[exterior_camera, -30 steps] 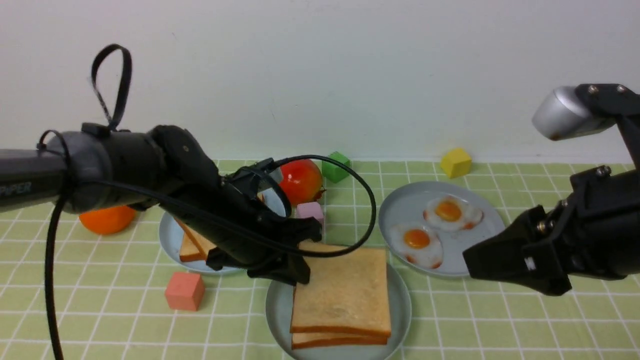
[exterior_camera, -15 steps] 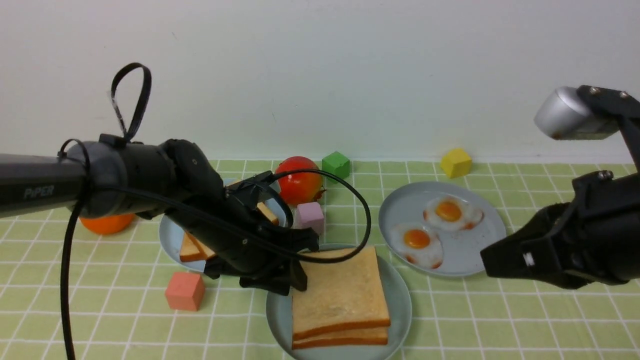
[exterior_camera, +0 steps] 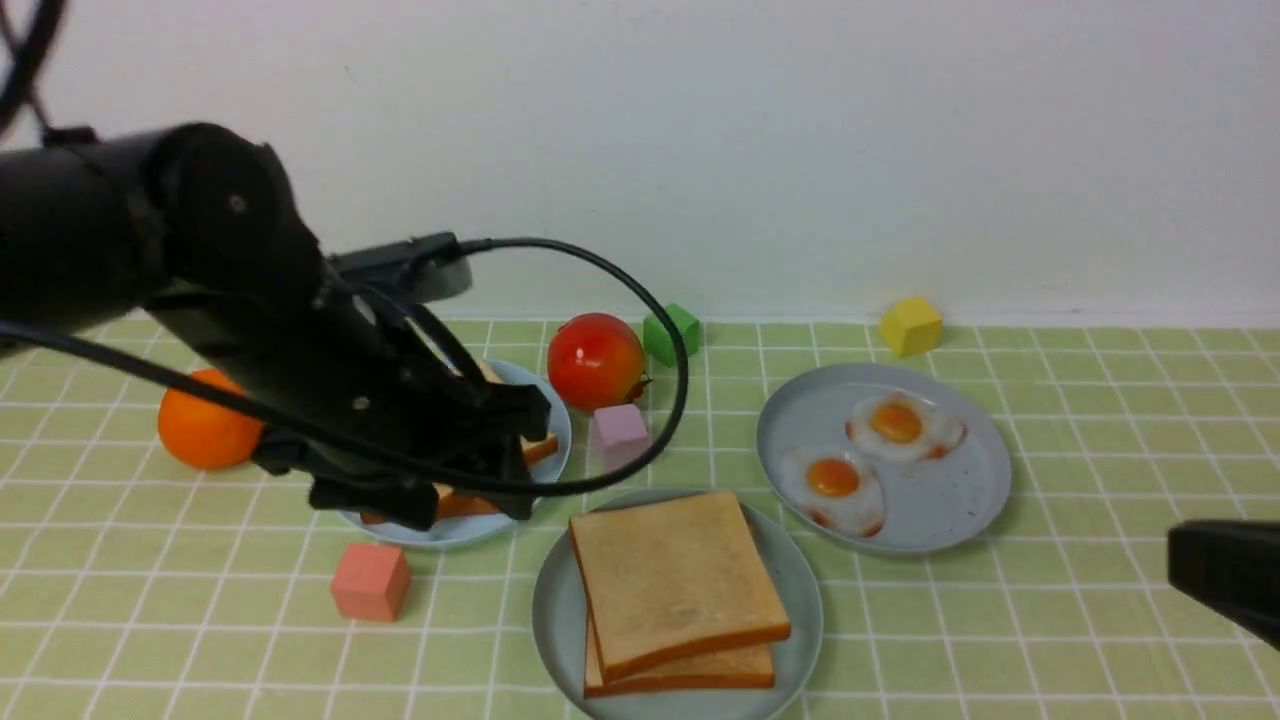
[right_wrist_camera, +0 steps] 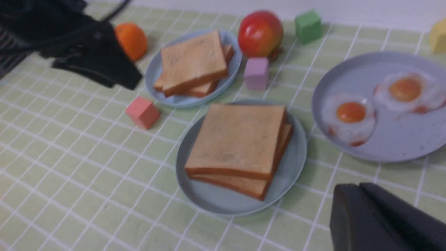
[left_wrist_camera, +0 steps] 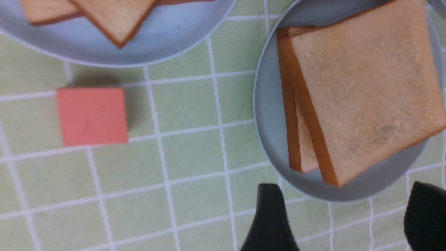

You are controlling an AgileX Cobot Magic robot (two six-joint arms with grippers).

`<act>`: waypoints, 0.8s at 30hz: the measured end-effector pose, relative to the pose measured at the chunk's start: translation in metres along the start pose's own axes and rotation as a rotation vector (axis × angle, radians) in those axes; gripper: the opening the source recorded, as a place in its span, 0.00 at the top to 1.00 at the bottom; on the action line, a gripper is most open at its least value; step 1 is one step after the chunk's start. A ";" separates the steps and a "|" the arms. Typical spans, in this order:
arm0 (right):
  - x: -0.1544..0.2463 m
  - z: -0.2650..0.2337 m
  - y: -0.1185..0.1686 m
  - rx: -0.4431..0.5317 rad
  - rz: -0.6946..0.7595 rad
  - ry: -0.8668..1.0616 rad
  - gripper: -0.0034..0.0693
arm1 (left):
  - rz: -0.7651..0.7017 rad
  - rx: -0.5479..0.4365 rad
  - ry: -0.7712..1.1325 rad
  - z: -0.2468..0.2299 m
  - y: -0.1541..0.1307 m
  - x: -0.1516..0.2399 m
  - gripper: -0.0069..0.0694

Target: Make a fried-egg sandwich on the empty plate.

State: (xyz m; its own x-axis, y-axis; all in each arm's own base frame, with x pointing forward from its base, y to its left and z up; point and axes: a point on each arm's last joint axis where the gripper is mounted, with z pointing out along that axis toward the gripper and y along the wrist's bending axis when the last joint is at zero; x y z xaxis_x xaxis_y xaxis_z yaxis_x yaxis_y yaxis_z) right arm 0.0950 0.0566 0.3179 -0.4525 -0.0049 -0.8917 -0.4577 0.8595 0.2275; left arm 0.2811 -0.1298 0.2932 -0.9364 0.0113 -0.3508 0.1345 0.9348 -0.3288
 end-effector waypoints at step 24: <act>0.086 -0.010 -0.047 0.203 0.090 -0.743 0.85 | 0.041 0.276 -0.539 -0.124 0.037 0.197 0.93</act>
State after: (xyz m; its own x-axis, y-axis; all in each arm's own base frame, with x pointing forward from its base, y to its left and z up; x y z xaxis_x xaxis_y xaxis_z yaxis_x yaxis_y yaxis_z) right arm 0.0699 0.0104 0.2347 0.1833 0.3513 -0.9181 -0.2619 0.9177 0.2988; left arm 0.0618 -0.0494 0.3209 -0.6421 -0.2036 -0.7391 0.3139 0.8097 -0.4958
